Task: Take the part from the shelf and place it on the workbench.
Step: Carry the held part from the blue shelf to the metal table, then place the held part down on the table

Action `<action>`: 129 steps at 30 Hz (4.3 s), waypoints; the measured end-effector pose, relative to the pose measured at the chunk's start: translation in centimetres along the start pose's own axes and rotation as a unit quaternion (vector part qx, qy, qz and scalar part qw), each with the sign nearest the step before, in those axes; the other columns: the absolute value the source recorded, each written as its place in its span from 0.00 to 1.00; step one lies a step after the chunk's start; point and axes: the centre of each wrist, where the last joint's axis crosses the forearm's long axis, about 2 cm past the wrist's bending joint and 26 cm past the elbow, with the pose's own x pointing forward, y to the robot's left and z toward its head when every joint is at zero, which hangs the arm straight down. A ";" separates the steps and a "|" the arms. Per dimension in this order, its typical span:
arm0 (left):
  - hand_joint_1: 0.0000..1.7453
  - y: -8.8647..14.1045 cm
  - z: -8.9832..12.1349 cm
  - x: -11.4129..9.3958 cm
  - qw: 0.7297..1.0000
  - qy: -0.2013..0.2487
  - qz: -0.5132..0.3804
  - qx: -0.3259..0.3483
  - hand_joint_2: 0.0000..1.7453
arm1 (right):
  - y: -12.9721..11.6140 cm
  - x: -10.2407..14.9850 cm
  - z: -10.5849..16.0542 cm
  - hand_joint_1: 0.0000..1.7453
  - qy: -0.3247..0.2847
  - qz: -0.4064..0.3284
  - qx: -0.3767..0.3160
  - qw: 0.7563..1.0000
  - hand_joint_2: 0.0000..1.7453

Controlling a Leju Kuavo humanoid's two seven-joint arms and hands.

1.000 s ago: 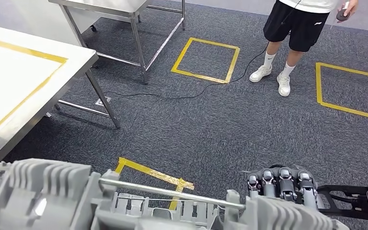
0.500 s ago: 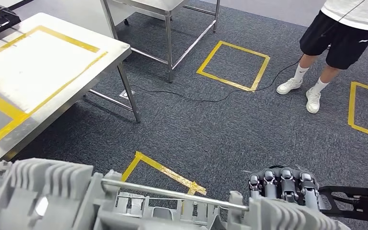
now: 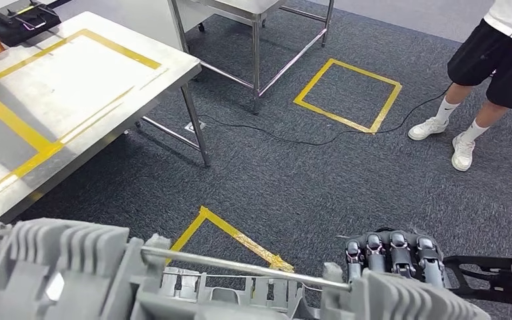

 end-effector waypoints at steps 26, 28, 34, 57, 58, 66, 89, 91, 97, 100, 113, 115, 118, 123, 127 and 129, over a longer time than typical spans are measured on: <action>0.00 -0.3 0.1 0.3 1.000 0.000 -0.004 0.001 1.00 | 0.5 0.0 0.3 1.00 0.001 -0.003 0.001 1.000 1.00; 0.00 -0.3 0.1 0.2 1.000 0.002 -0.004 0.001 1.00 | 0.5 0.0 0.3 1.00 0.001 -0.003 0.000 1.000 1.00; 0.00 0.0 0.0 0.5 1.000 -0.002 -0.005 0.001 1.00 | 0.5 0.0 0.3 1.00 0.000 -0.002 0.000 1.000 1.00; 0.00 -0.4 0.0 0.5 1.000 0.001 0.003 -0.013 1.00 | 0.3 0.3 0.2 1.00 -0.014 -0.009 -0.003 1.000 1.00; 0.00 -0.4 0.1 0.4 1.000 0.001 0.003 -0.013 1.00 | 0.3 0.2 0.2 1.00 -0.014 -0.010 -0.003 1.000 1.00; 0.00 -0.2 0.0 0.5 1.000 0.000 0.002 -0.010 1.00 | 0.1 0.3 -0.1 1.00 -0.019 -0.010 0.001 1.000 1.00; 0.00 -0.7 0.1 0.3 1.000 0.000 0.012 -0.010 1.00 | -0.1 0.1 -0.2 1.00 -0.015 -0.016 0.004 1.000 1.00; 0.00 -0.7 0.1 0.2 1.000 0.001 0.011 -0.009 1.00 | -0.1 0.1 -0.2 1.00 -0.015 -0.016 0.004 1.000 1.00; 0.00 -0.3 0.3 -0.4 1.000 0.008 0.009 -0.005 1.00 | -0.2 -0.1 -0.4 1.00 -0.016 -0.017 0.005 1.000 1.00; 0.00 -0.5 0.0 0.3 1.000 0.000 0.011 -0.006 1.00 | -0.2 0.0 -0.6 1.00 -0.017 -0.016 0.008 1.000 1.00; 0.00 -0.9 0.1 0.3 1.000 0.002 0.014 -0.010 1.00 | -0.2 0.0 -0.5 1.00 -0.016 -0.018 0.006 1.000 1.00; 0.00 -0.9 0.0 0.4 1.000 0.000 0.015 -0.009 1.00 | -0.2 0.0 -0.5 1.00 -0.017 -0.018 0.006 1.000 1.00; 0.00 -1.0 0.0 0.4 1.000 0.000 0.016 -0.010 1.00 | -0.2 0.0 -0.5 1.00 -0.018 -0.019 0.006 1.000 1.00; 0.00 -1.0 0.0 0.4 1.000 0.000 0.016 -0.009 1.00 | -0.2 0.0 -0.6 1.00 -0.018 -0.016 0.007 1.000 1.00; 0.00 -0.9 0.0 0.4 1.000 0.001 0.018 -0.007 1.00 | -0.3 0.0 -0.6 1.00 -0.016 -0.008 0.011 1.000 1.00; 0.00 -1.0 0.1 0.3 1.000 0.001 0.019 -0.007 1.00 | -0.4 0.0 -0.7 1.00 -0.015 -0.003 0.013 1.000 1.00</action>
